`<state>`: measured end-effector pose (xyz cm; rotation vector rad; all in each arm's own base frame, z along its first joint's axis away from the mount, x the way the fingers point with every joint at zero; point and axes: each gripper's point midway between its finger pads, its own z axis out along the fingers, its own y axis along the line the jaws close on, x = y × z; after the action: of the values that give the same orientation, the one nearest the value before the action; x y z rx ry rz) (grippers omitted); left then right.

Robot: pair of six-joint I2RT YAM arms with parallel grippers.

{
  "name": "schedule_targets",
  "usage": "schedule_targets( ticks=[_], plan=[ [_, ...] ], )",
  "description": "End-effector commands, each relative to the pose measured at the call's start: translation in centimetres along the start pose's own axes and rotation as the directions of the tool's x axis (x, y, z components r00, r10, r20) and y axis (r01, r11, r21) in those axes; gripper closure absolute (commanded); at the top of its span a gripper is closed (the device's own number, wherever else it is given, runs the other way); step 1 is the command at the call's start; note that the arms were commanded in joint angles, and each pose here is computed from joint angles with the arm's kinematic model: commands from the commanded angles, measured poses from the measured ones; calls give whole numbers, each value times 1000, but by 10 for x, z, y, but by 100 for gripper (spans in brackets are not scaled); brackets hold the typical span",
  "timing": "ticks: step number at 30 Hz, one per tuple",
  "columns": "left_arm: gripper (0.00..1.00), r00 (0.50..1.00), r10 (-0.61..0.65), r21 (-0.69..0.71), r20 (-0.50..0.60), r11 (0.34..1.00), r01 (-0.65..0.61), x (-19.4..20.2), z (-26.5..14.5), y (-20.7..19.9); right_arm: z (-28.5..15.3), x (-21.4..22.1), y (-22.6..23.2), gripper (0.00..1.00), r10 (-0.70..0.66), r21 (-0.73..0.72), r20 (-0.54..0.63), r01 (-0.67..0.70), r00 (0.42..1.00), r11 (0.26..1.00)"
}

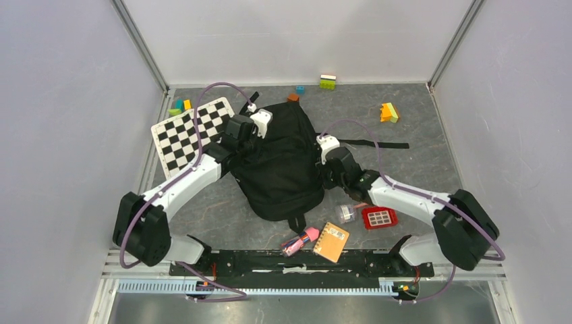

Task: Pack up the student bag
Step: Adjust the student bag at the center of the board.

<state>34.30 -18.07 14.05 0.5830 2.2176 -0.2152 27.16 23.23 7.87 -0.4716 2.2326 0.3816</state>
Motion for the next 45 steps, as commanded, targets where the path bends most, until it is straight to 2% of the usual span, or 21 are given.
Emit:
schedule_targets(
  ticks=[1,4,11,12,13,14,16,18,19,20,23,25,26,30,35,38,41,45],
  plan=[
    [92,996,31,38,87,999,-35,-18,-27,-14,13,-78,-27,100,-61,116,141,45,988,992],
    [98,995,7,102,102,995,-18,-20,-33,-28,27,-104,-41,100,-84,151,152,61,985,987],
    [98,991,-101,295,91,953,71,-17,-36,-84,56,-153,-56,100,-101,160,162,75,982,984],
    [97,989,-118,314,91,946,84,-18,-34,-93,59,-159,-56,97,-102,157,159,77,982,985],
    [95,988,-126,330,89,940,90,-18,-32,-101,60,-164,-54,84,-101,152,158,77,982,985],
    [94,987,-134,345,88,934,96,-20,-29,-109,59,-170,-53,67,-101,146,161,78,982,986],
    [87,987,-141,358,80,928,103,-21,-23,-122,54,-180,-50,43,-97,138,175,73,980,988],
    [77,987,-148,352,70,929,114,-22,-18,-130,47,-186,-49,27,-89,135,194,63,977,989],
    [68,986,-151,349,66,930,119,-22,-16,-131,42,-189,-48,24,-83,132,205,56,975,990],
    [50,985,-156,340,68,932,124,-23,-16,-130,38,-189,-47,20,-75,129,210,49,975,990],
    [18,981,-165,270,98,953,134,-29,-25,-115,25,-191,-40,17,-39,91,236,18,971,996],
    [4,981,-151,230,120,966,121,-32,-36,-105,19,-185,-30,17,4,33,244,-12,970,999],
    [1,982,-136,207,130,972,107,-33,-42,-98,17,-184,-24,17,33,-3,255,-34,966,999],
    [0,992,-32,88,120,996,21,-35,-69,-69,7,-177,7,16,124,-141,285,-86,951,986],
    [0,994,56,-12,95,998,-55,-42,-84,-34,6,-177,39,16,152,-164,295,-106,943,981],
    [0,990,-17,-62,142,998,26,-57,-84,-13,14,-176,59,15,156,-166,287,-112,945,980],
    [0,966,-144,-48,215,986,158,-75,-80,6,23,-179,70,13,163,-147,269,-127,949,981],
    [0,937,-233,-42,260,967,252,-78,-73,24,40,-172,74,10,128,-78,228,-113,965,991]
  ],
)
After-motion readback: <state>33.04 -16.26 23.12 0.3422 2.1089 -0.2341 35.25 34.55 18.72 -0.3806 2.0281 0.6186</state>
